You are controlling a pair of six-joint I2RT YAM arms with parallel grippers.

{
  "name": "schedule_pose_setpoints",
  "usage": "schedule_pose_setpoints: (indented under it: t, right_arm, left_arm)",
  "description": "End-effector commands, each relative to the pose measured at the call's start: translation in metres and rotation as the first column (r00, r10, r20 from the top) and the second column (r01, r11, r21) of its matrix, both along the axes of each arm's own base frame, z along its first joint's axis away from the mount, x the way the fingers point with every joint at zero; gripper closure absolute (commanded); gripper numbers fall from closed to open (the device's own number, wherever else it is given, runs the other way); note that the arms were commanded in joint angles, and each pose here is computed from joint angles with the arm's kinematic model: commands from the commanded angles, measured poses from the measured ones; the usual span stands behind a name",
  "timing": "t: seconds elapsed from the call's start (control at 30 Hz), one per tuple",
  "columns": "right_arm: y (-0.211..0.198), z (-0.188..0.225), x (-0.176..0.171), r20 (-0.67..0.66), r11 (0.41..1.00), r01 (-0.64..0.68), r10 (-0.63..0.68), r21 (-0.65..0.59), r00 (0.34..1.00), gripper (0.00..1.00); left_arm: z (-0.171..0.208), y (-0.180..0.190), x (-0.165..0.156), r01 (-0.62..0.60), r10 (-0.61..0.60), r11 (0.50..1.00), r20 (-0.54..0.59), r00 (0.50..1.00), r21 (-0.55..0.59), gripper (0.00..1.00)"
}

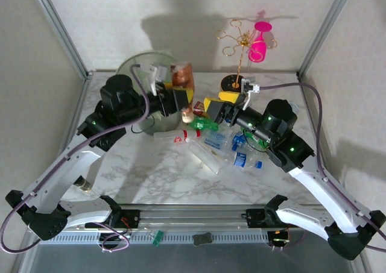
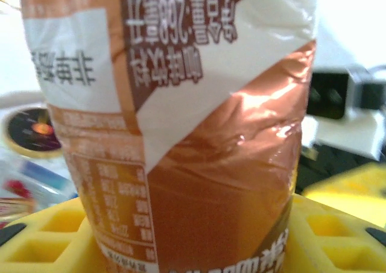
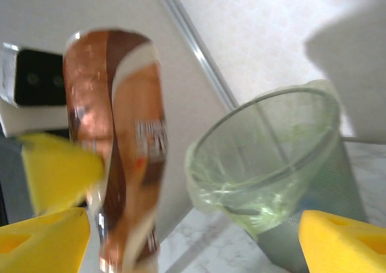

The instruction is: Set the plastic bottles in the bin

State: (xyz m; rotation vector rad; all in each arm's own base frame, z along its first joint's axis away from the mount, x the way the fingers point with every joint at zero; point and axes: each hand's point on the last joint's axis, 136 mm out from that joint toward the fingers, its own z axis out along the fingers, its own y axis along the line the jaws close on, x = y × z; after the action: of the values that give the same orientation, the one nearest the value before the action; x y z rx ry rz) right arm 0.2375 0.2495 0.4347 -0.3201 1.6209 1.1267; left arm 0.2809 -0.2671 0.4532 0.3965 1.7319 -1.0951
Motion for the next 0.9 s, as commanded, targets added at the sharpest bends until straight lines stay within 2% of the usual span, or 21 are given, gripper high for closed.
schedule_pose_setpoints:
  t: [0.0,0.1,0.3,0.43,0.53,0.63,0.87]
  right_arm:
    - [-0.017,-0.006,0.006,0.01,0.993,0.102,-0.102,-0.061,0.995,0.1]
    - [-0.021,-0.012,0.005,0.007,0.991,0.115,-0.115,-0.07,0.993,0.1]
    - [-0.023,-0.03,0.004,-0.022,0.989,0.117,-0.12,-0.091,0.993,0.1]
    - [-0.027,-0.042,0.007,-0.045,0.984,0.14,-0.146,-0.106,0.988,0.1]
    - [-0.028,-0.049,0.008,-0.053,0.982,0.15,-0.157,-0.114,0.986,0.1]
    - [-0.03,-0.053,0.009,-0.056,0.979,0.16,-0.168,-0.128,0.984,0.1]
    - [-0.03,-0.057,0.012,-0.047,0.974,0.172,-0.181,-0.148,0.982,0.1]
  left_arm:
    - [-0.011,0.035,0.046,-0.234,0.237,0.97,-0.037,0.971,0.071,0.7]
    - [-0.015,0.062,0.078,-0.363,0.367,0.93,-0.068,0.928,0.063,0.72]
    - [-0.016,0.098,0.126,-0.567,0.571,0.819,-0.03,0.82,0.093,0.76]
    - [-0.022,0.12,0.153,-0.693,0.698,0.706,0.022,0.716,0.15,0.79]
    - [-0.035,0.129,0.169,-0.741,0.748,0.642,0.051,0.662,0.197,0.8]
    - [-0.056,0.131,0.182,-0.753,0.77,0.607,0.05,0.636,0.253,0.82]
    - [-0.12,0.124,0.194,-0.708,0.763,0.604,-0.008,0.647,0.367,0.86]
